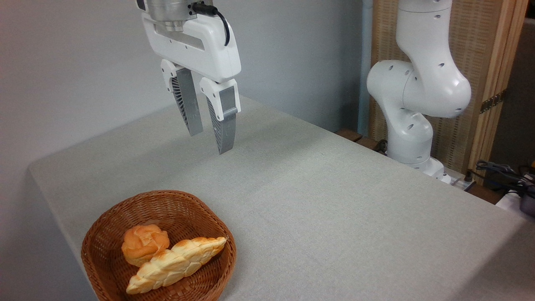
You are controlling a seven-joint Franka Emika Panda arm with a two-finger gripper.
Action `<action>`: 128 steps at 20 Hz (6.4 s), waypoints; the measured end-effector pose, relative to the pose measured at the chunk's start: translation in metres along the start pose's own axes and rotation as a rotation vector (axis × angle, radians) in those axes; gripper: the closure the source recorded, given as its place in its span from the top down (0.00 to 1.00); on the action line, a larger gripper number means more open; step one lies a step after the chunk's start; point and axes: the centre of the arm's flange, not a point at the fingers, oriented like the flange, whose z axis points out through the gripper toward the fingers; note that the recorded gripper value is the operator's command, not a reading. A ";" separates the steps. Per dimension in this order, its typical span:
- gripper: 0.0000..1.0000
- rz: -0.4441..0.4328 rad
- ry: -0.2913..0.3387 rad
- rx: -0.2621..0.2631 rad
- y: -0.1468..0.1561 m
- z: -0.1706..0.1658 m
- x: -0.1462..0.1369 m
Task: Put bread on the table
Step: 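Move the open gripper toward the wicker basket, then lower the gripper down onto the round orange bun in the basket, then close the gripper fingers around the round orange bun, then lift the bun out of the basket and carry it over the table, then lower the bun onto the table and open the gripper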
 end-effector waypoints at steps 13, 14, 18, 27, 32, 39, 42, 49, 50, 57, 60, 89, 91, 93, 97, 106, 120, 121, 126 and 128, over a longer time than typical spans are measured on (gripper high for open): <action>1.00 -0.001 0.002 0.002 0.000 0.000 0.000; 1.00 -0.001 0.009 0.008 -0.001 -0.001 0.001; 1.00 -0.001 0.062 0.053 -0.008 -0.004 0.008; 1.00 0.001 0.164 0.129 -0.037 0.039 0.042; 1.00 0.030 0.187 0.125 -0.041 0.080 0.072; 1.00 0.078 0.183 0.084 -0.028 0.128 0.104; 1.00 0.095 0.204 0.086 -0.022 0.155 0.116; 1.00 0.198 0.145 0.095 -0.021 0.194 0.119; 0.96 0.213 0.132 0.097 -0.018 0.199 0.122; 0.42 0.240 0.131 0.092 -0.013 0.221 0.133; 0.42 0.240 0.131 0.093 -0.013 0.221 0.133; 0.40 0.231 0.175 0.125 0.011 0.189 0.149; 0.42 0.222 0.177 0.131 0.014 0.172 0.146; 0.48 0.208 0.154 0.126 0.020 0.141 0.133; 0.67 0.177 0.009 0.050 0.051 0.074 0.080; 1.00 0.333 -0.217 -0.056 0.173 0.157 0.058; 1.00 0.334 -0.199 -0.066 0.173 0.192 0.058; 1.00 0.334 -0.194 -0.065 0.174 0.190 0.059; 1.00 0.322 -0.138 -0.043 0.170 0.164 0.070; 1.00 0.258 -0.089 -0.012 0.159 0.134 0.075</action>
